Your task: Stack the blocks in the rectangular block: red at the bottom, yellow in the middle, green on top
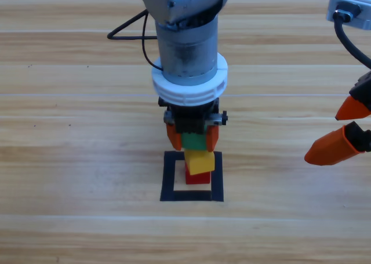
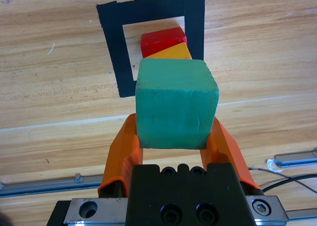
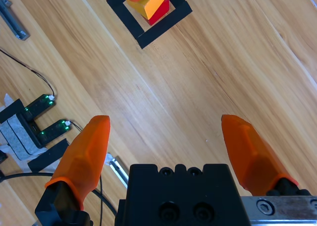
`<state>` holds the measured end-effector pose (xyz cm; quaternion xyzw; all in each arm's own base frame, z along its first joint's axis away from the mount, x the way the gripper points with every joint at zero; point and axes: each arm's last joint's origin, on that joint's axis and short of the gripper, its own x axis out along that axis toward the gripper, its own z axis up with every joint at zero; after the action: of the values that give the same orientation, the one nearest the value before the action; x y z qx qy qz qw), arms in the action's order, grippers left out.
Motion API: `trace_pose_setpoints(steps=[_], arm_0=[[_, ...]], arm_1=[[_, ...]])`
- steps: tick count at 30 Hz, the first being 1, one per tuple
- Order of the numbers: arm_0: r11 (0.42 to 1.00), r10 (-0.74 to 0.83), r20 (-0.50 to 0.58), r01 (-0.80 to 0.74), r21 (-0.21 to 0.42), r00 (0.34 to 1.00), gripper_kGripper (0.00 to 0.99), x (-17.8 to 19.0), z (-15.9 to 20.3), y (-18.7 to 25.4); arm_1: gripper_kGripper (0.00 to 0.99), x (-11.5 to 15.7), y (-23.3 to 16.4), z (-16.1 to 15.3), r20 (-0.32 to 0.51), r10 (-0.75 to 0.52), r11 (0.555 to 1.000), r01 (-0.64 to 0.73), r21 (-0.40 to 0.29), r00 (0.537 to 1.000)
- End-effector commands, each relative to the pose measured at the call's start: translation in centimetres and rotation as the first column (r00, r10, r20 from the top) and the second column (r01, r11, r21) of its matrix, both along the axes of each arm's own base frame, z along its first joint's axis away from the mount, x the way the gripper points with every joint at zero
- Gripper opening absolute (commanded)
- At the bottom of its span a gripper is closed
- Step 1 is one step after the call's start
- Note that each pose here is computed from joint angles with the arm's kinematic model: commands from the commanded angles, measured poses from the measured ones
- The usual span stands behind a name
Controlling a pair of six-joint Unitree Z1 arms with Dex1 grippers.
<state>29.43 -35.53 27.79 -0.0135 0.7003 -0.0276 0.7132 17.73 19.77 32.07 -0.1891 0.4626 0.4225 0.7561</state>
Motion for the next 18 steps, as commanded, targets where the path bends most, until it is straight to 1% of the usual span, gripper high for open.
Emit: trace_pose_setpoints(steps=[1, 8, 18], arm_0=[[0.998, -0.026, -0.035, 0.027, 0.050, 0.999, 0.075, 0.02, -2.73, -1.29], [0.999, -0.023, -0.040, 0.025, 0.044, 0.999, 0.075, 0.05, -2.77, -1.38], [0.999, 0.037, -0.031, -0.036, 0.035, 0.999, 0.081, -0.21, -1.79, -1.06]], arm_1=[[0.990, 0.19, 0.49, -2.39, -0.064, 0.010, 0.998, -0.015, -0.068, 0.998], [0.990, 0.19, 0.49, -2.39, -0.065, 0.011, 0.998, -0.015, -0.067, 0.998], [0.990, 0.22, 0.55, -2.47, -0.068, 0.015, 0.998, -0.019, -0.067, 0.998]])
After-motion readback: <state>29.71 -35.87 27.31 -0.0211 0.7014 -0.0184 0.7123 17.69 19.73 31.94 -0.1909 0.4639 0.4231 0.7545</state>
